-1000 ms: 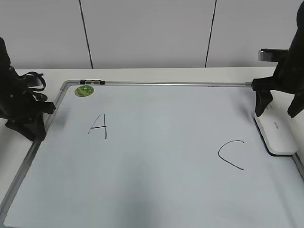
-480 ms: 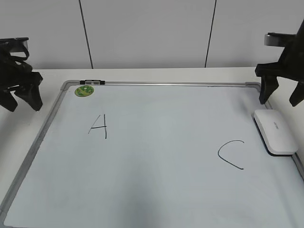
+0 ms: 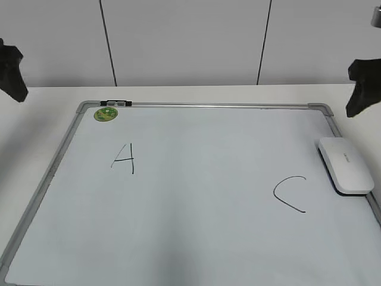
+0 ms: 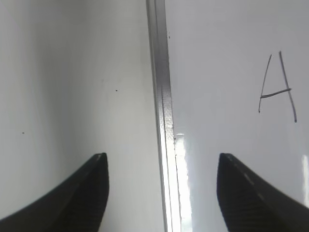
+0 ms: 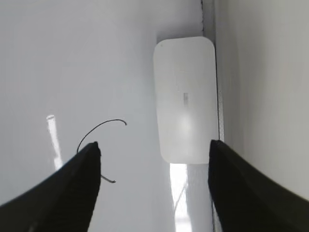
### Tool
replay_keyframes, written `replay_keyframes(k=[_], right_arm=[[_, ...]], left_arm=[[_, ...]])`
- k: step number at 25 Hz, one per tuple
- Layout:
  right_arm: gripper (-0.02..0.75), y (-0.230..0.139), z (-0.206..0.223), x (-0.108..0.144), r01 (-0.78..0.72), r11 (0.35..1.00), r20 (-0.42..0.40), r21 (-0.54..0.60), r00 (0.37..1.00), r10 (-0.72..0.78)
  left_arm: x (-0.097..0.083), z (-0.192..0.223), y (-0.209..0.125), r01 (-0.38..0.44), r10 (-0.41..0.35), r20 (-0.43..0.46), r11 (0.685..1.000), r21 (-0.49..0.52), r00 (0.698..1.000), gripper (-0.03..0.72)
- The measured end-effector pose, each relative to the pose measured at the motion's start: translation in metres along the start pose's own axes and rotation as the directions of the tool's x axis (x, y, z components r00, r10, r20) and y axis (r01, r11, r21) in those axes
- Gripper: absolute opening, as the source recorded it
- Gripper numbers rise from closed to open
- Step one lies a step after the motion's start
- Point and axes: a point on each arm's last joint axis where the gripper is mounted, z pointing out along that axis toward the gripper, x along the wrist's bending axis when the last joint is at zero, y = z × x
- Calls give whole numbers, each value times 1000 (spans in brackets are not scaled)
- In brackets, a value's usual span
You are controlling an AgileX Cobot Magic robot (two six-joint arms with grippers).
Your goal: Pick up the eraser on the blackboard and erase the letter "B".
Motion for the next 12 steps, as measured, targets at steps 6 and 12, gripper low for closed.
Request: replay_keyframes(k=[6, 12], right_arm=[[513, -66, -11, 9, 35, 991, -22, -127, 999, -38], [508, -104, -19, 21, 93, 983, -50, -156, 994, -102]], left_arm=[[-4, -40, -43, 0, 0, -3, 997, -80, 1000, 513], [-7, -70, -113, -8, 5, -15, 984, -179, 1000, 514]])
